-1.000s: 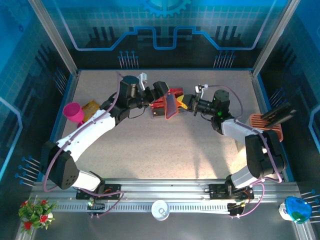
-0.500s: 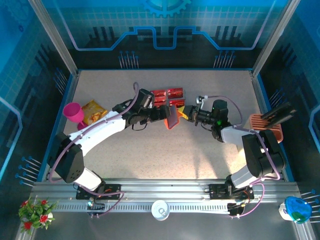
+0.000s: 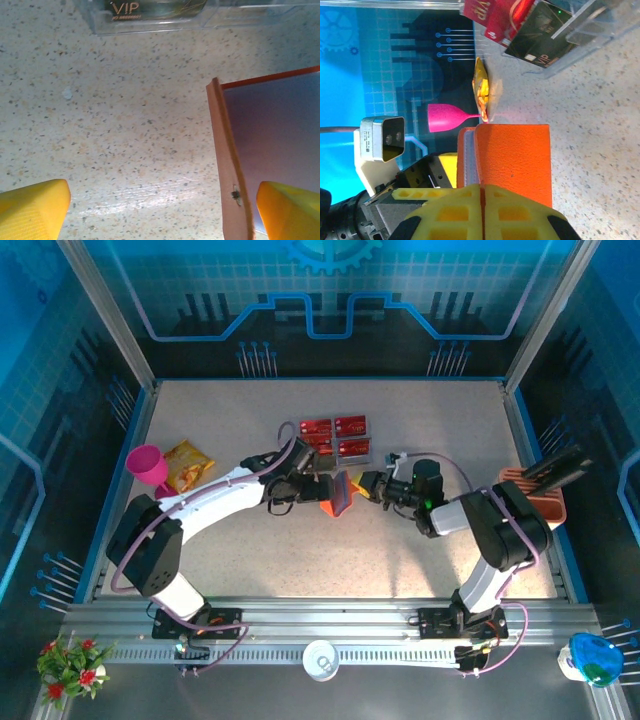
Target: Put the credit cards into the card holder
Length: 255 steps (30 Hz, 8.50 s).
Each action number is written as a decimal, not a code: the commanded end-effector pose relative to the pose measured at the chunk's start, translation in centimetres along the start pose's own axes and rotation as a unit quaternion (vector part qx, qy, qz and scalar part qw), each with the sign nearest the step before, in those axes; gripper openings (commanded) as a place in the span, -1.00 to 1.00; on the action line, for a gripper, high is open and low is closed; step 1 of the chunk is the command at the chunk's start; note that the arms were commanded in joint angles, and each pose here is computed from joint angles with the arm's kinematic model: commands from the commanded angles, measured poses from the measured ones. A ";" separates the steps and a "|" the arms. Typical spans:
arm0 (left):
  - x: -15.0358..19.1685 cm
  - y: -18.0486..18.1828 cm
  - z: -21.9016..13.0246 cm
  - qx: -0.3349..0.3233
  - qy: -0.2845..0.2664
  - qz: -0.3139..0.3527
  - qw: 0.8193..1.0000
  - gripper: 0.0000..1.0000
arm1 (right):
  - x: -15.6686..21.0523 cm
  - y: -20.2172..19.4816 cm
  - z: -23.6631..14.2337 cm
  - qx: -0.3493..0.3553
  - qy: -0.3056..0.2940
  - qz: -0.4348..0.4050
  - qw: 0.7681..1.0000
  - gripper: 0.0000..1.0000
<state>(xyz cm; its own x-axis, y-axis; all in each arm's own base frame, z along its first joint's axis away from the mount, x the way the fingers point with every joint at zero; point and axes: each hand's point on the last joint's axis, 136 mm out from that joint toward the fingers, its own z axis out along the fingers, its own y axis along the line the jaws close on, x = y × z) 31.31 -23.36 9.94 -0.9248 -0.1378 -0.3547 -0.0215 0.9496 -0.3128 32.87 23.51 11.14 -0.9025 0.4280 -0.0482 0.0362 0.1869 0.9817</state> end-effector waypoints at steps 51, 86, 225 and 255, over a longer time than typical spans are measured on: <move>2.2 6.3 3.3 -0.171 0.043 0.087 0.981 0.99 | 2.4 -1.8 -5.1 0.206 0.011 -0.131 0.970 -0.30; 6.2 9.0 5.5 -0.211 0.102 0.024 0.972 0.99 | 5.7 -9.1 0.3 0.279 0.198 -0.169 0.924 -1.00; 8.3 3.7 6.6 -0.018 0.110 0.112 0.987 0.80 | 5.5 -9.1 4.3 0.328 0.203 -0.173 0.906 -1.00; 9.4 4.3 6.8 -0.012 0.118 0.117 0.986 0.27 | 4.4 -6.7 3.6 0.316 0.147 -0.153 0.925 -0.22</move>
<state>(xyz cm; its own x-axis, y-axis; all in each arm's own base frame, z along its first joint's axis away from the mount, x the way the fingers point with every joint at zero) 28.21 -24.53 2.03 -0.9371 0.1293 -0.3244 0.2230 0.9365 -0.2708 30.60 27.79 5.09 -0.9809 0.0133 -0.1941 -0.1160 0.7613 0.6379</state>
